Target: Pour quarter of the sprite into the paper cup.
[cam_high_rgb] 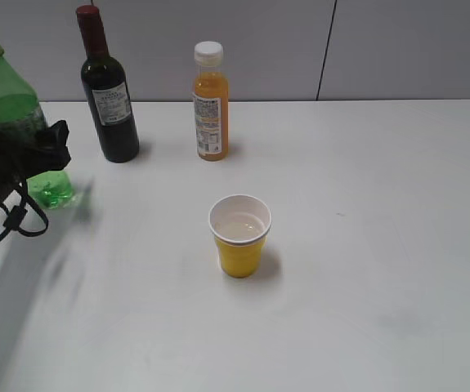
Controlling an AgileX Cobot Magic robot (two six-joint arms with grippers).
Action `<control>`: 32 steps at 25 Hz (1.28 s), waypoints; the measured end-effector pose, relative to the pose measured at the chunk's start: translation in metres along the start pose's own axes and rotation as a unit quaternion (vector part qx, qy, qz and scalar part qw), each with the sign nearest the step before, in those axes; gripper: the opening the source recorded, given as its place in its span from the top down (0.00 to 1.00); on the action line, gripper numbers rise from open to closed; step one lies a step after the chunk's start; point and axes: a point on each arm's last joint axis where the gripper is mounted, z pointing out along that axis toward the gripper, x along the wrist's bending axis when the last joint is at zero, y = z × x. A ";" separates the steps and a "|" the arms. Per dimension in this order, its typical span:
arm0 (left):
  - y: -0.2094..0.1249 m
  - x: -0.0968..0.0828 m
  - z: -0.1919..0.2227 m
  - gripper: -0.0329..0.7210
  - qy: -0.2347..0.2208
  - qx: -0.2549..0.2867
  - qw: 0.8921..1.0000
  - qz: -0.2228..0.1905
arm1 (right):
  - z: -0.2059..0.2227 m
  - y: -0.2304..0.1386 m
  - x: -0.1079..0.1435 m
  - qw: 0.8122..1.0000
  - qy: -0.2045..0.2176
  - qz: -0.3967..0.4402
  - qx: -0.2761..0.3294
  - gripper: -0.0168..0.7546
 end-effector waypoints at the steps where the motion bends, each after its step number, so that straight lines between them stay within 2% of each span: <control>1: 0.003 0.000 -0.001 0.05 0.001 -0.003 1.000 0.003 | 0.000 0.000 0.000 1.000 0.000 0.000 0.000 0.21; 10: 0.024 0.009 -0.051 0.05 0.004 -0.002 1.000 0.015 | 0.000 0.000 0.000 1.000 0.000 0.000 0.000 0.21; 17: 0.052 0.016 -0.092 0.09 0.002 -0.026 0.999 0.037 | 0.000 0.000 0.000 1.000 0.000 0.000 0.000 0.21; 24: 0.076 0.016 -0.117 0.13 -0.014 0.044 0.997 0.068 | 0.000 0.000 0.000 1.000 0.000 0.000 0.000 0.21; 29: 0.098 0.013 -0.125 0.15 -0.035 0.126 0.988 0.084 | 0.000 0.000 0.000 1.000 0.000 0.000 0.000 0.21; 32: 0.114 0.011 -0.126 0.17 -0.061 0.185 0.978 0.078 | 0.000 0.000 0.000 1.000 0.000 0.000 0.000 0.21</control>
